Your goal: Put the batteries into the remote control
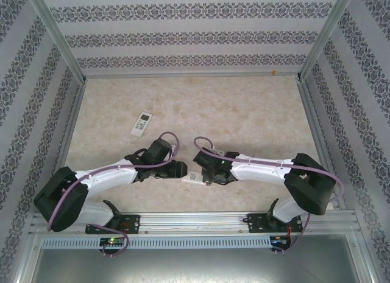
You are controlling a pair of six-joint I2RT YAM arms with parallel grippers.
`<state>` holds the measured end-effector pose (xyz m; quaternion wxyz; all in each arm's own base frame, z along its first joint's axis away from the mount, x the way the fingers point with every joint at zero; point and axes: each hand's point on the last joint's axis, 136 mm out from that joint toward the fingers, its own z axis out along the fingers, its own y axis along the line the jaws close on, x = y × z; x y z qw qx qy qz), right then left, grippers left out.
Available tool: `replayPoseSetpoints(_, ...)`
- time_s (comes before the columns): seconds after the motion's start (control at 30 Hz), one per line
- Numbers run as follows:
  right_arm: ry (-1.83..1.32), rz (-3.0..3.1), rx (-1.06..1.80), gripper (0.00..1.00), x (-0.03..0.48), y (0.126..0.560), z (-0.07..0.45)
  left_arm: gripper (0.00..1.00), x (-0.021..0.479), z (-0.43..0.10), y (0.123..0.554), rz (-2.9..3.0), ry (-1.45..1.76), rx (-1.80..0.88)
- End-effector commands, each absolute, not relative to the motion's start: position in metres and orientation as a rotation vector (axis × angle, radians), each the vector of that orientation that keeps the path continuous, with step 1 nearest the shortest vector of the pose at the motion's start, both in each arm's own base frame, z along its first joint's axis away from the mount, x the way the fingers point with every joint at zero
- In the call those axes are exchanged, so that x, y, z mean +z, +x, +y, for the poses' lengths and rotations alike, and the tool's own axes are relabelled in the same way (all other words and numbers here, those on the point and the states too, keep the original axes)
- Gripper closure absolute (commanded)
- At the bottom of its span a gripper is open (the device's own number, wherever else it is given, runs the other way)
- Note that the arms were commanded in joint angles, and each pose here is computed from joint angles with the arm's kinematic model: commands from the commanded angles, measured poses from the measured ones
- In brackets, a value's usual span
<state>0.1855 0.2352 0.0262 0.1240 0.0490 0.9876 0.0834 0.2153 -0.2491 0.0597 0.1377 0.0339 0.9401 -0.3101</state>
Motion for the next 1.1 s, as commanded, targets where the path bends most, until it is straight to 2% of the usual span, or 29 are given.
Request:
replayPoseSetpoints(0.0,0.238,2.978,0.083,0.82,-0.001,0.161,0.213,0.51,0.05,-0.251,0.221,2.76,0.122,-0.808)
replayPoseSetpoints(0.17,0.343,2.961,0.085,0.87,0.0,0.16,0.21,0.52,0.038,-0.266,0.227,2.79,0.117,-0.86)
replayPoseSetpoints(0.47,0.446,2.992,0.107,1.0,-0.004,0.147,0.206,0.71,0.015,-0.262,0.205,2.895,0.024,-0.869)
replayPoseSetpoints(0.7,0.44,3.093,0.008,0.99,-0.021,0.123,0.192,0.73,0.007,-0.254,0.193,2.915,-0.011,-0.821)
replayPoseSetpoints(1.07,0.422,3.245,0.022,0.96,-0.03,0.088,0.208,0.73,0.005,-0.254,0.193,2.891,-0.02,-0.804)
